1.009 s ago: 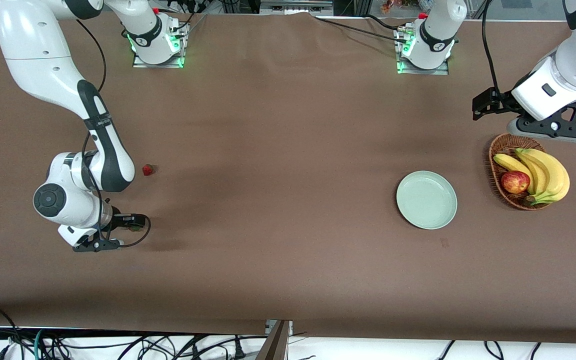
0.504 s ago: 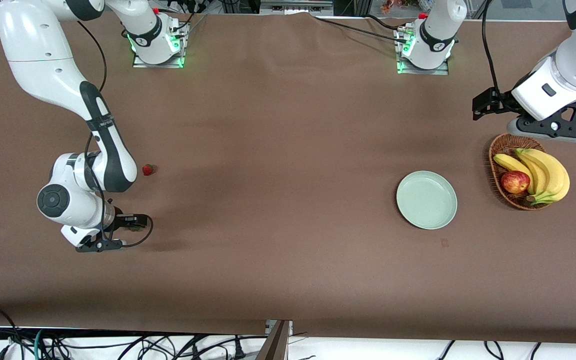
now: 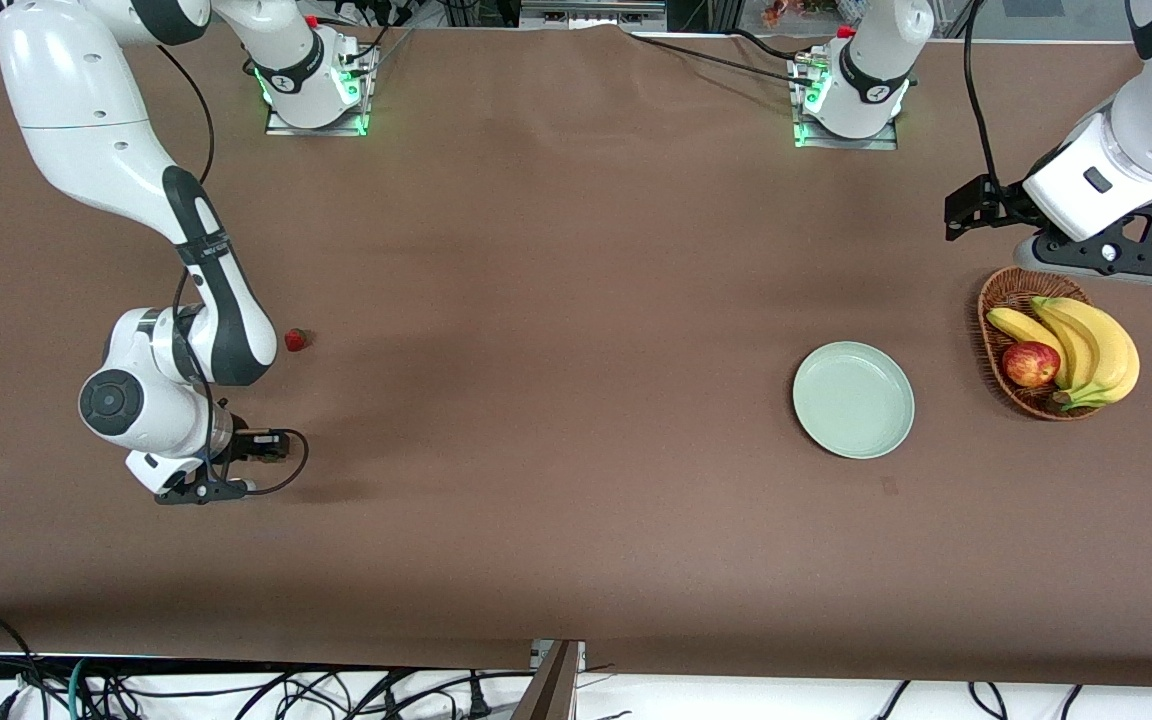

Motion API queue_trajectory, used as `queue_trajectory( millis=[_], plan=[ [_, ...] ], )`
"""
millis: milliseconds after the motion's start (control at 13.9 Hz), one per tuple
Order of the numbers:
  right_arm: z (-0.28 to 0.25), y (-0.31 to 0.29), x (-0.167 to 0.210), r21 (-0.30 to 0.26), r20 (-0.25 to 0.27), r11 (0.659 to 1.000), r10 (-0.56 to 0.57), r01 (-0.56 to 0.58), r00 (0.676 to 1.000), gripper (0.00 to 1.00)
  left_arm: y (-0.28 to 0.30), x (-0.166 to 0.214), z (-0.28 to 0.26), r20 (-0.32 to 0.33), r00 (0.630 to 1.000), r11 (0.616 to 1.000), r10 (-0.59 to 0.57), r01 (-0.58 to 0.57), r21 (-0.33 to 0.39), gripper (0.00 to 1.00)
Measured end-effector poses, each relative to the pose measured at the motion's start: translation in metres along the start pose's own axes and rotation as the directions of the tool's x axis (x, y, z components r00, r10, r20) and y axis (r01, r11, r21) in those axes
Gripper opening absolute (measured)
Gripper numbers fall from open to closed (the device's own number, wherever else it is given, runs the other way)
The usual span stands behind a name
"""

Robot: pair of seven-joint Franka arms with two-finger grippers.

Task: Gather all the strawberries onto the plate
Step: 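Close the right gripper on the strawberry and lift it, then carry the strawberry toward the plate and release it mid-table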

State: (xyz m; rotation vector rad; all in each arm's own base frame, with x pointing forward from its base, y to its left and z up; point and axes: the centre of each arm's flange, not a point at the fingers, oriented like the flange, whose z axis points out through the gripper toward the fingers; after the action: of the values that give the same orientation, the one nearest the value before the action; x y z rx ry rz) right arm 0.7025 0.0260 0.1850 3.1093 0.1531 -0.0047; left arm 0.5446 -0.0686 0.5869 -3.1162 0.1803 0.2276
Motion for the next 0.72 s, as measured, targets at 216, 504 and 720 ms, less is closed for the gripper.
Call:
queue_trajectory(
  millis=[216, 504, 720],
  plan=[
    [0.000, 0.000, 0.000, 0.000, -0.002, 1.000, 0.000, 0.000, 1.000, 0.36, 0.000, 0.000, 0.000, 0.000, 1.000, 1.000, 0.000, 0.000, 0.000, 1.00],
    [-0.005, -0.010, 0.005, 0.003, -0.020, 1.000, -0.014, 0.014, 1.000, 0.35, 0.000, 0.000, 0.000, 0.000, 1.000, 1.000, 0.000, 0.000, 0.000, 1.00],
    [-0.026, -0.081, 0.017, 0.013, -0.067, 1.000, 0.020, -0.019, 0.998, 0.35, 0.000, 0.000, 0.000, 0.000, 1.000, 1.000, 0.000, 0.000, -0.001, 1.00]
  ],
)
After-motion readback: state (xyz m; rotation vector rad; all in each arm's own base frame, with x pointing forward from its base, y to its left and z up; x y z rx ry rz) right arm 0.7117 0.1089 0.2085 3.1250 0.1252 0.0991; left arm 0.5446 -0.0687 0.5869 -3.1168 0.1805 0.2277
